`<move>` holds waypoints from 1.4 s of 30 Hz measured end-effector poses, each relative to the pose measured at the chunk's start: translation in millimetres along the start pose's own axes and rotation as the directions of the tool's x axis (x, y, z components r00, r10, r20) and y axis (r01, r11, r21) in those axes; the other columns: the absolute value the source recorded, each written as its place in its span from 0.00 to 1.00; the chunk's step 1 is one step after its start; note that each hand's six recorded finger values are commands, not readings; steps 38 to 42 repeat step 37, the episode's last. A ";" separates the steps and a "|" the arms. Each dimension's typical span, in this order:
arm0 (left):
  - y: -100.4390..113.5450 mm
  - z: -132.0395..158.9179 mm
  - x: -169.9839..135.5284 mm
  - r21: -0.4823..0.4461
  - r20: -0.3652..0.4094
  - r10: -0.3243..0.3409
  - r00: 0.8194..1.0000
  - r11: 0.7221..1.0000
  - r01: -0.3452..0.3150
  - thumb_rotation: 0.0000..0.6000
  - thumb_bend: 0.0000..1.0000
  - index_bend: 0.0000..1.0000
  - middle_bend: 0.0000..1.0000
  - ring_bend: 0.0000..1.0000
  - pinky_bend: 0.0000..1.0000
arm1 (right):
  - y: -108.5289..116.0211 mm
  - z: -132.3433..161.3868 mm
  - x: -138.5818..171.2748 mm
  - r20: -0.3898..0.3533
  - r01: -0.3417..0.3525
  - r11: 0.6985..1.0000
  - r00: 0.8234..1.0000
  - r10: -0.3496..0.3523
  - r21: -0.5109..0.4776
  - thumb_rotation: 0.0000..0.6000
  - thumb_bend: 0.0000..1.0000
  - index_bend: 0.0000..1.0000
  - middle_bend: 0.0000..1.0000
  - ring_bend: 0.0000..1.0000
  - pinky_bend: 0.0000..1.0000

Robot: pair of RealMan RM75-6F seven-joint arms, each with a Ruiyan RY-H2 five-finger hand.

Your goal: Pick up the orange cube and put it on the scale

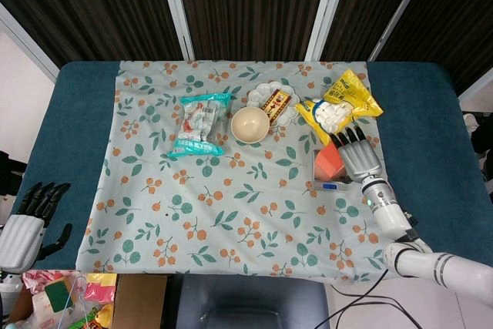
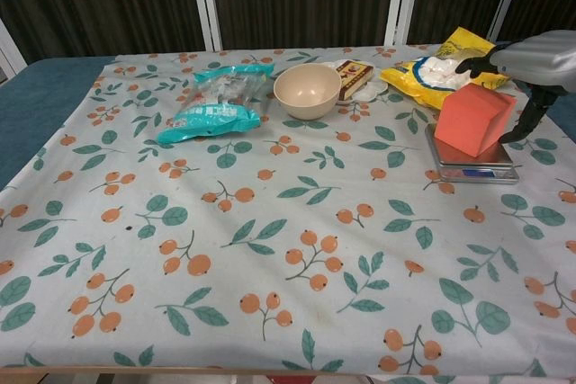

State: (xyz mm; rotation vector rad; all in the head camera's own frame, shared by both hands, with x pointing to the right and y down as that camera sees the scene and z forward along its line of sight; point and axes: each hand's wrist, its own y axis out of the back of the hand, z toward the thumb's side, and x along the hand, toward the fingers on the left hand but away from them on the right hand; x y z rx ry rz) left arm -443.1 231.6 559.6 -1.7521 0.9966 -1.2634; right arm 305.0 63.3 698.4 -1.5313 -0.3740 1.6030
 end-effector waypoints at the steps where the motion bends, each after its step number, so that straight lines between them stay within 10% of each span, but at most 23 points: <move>1: 0.6 -0.2 -0.2 -0.001 0.000 0.002 1.000 1.000 -0.002 1.00 0.44 0.00 0.12 0.08 0.06 | 1.3 -0.8 1.8 0.001 0.006 1.000 1.000 -0.006 -0.010 1.00 0.24 0.00 0.16 0.02 0.00; 15: 1.8 2.5 -1.9 0.005 0.019 0.020 1.000 1.000 -0.020 1.00 0.44 0.00 0.12 0.08 0.06 | 19.9 -57.3 125.7 0.141 0.316 0.919 0.947 -0.289 -0.236 1.00 0.21 0.00 0.00 0.00 0.00; 24: 0.9 13.6 -12.7 0.008 0.046 0.021 0.999 1.000 -0.021 1.00 0.44 0.00 0.07 0.08 0.06 | -23.3 -85.9 223.6 0.258 0.358 0.876 0.924 -0.283 -0.321 1.00 0.21 0.00 0.00 0.00 0.00; 42: -0.7 19.8 -32.0 -0.022 0.043 -0.040 0.998 0.999 0.041 1.00 0.44 0.00 0.03 0.01 0.05 | -31.9 -74.4 230.6 0.203 0.335 0.888 0.938 -0.282 -0.316 1.00 0.21 0.00 0.00 0.00 0.00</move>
